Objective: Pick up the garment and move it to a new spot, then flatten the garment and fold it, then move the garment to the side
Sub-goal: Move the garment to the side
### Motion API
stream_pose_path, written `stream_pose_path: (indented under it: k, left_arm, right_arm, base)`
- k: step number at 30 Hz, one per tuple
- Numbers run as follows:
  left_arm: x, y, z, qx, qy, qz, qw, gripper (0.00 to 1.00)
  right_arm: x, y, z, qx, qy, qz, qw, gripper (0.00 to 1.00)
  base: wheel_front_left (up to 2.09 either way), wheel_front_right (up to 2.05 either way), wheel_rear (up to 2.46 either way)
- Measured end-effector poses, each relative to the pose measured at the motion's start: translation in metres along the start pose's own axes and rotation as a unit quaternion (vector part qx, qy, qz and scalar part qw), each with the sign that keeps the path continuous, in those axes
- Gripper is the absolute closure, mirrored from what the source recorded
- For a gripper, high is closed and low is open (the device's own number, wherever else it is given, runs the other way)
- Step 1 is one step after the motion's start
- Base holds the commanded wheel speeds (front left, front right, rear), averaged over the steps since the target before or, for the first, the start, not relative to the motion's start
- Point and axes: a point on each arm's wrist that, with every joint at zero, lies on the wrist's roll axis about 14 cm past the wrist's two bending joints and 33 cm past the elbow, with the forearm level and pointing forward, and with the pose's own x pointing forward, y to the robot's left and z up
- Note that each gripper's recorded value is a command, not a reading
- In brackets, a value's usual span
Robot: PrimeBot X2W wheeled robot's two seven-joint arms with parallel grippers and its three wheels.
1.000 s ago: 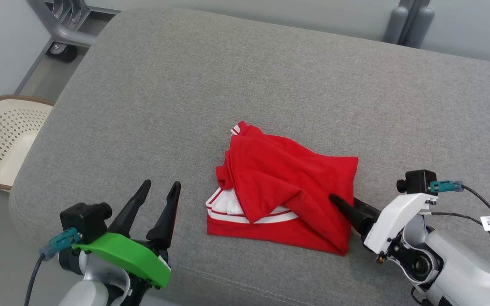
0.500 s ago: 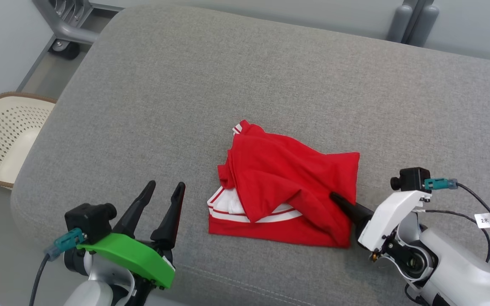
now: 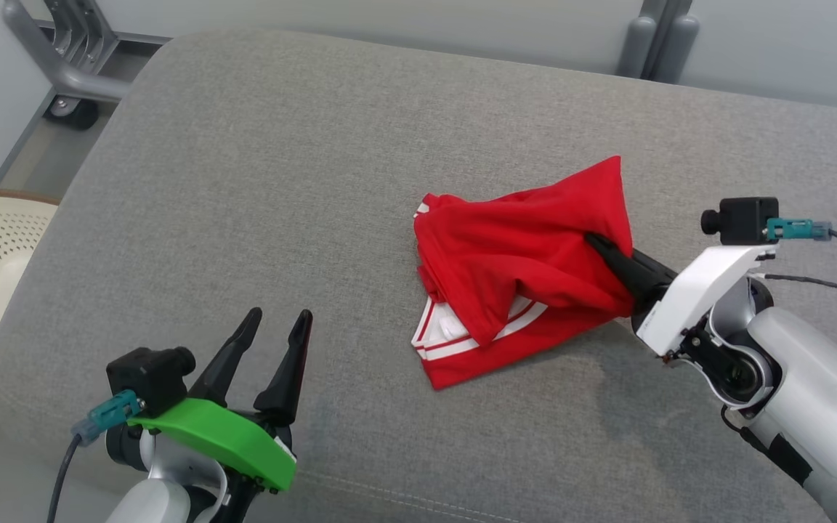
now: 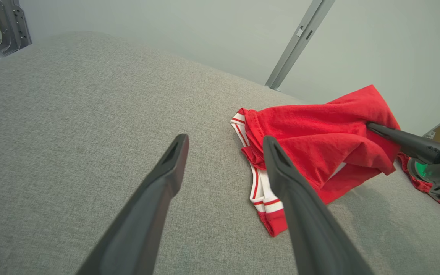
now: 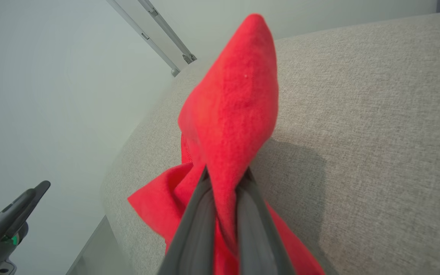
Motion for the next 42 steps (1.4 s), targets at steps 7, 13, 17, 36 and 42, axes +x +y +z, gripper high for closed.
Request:
stream_pose_path:
  k: [7,13,17,36,42]
  left_arm:
    - [0.009,-0.013,-0.006,0.000,0.011,-0.024,1.000,0.00]
    - [0.020,-0.031,-0.017,-0.001,0.029,-0.056,0.998,0.00]
    - [0.026,-0.041,-0.023,0.001,0.042,-0.075,0.996,0.00]
    - [0.070,-0.073,-0.063,0.020,0.119,-0.146,0.982,0.00]
    - [0.086,-0.077,-0.082,0.019,0.144,-0.156,0.977,0.00]
  right_arm:
    - [-0.011,0.003,0.038,-0.037,-0.034,0.009,0.999,1.00]
    - [-0.027,0.008,0.070,-0.042,-0.045,0.014,0.998,1.00]
    - [-0.038,0.007,0.085,-0.009,-0.046,0.015,0.999,1.00]
    - [-0.140,-0.151,0.095,0.037,0.003,-0.192,0.981,1.00]
    - [-0.162,-0.182,0.114,0.016,-0.010,-0.235,0.972,1.00]
  base:
    - [0.00,0.00,0.00]
    - [0.00,0.00,0.00]
    - [0.00,0.00,0.00]
    - [0.00,0.00,0.00]
    - [0.00,0.00,0.00]
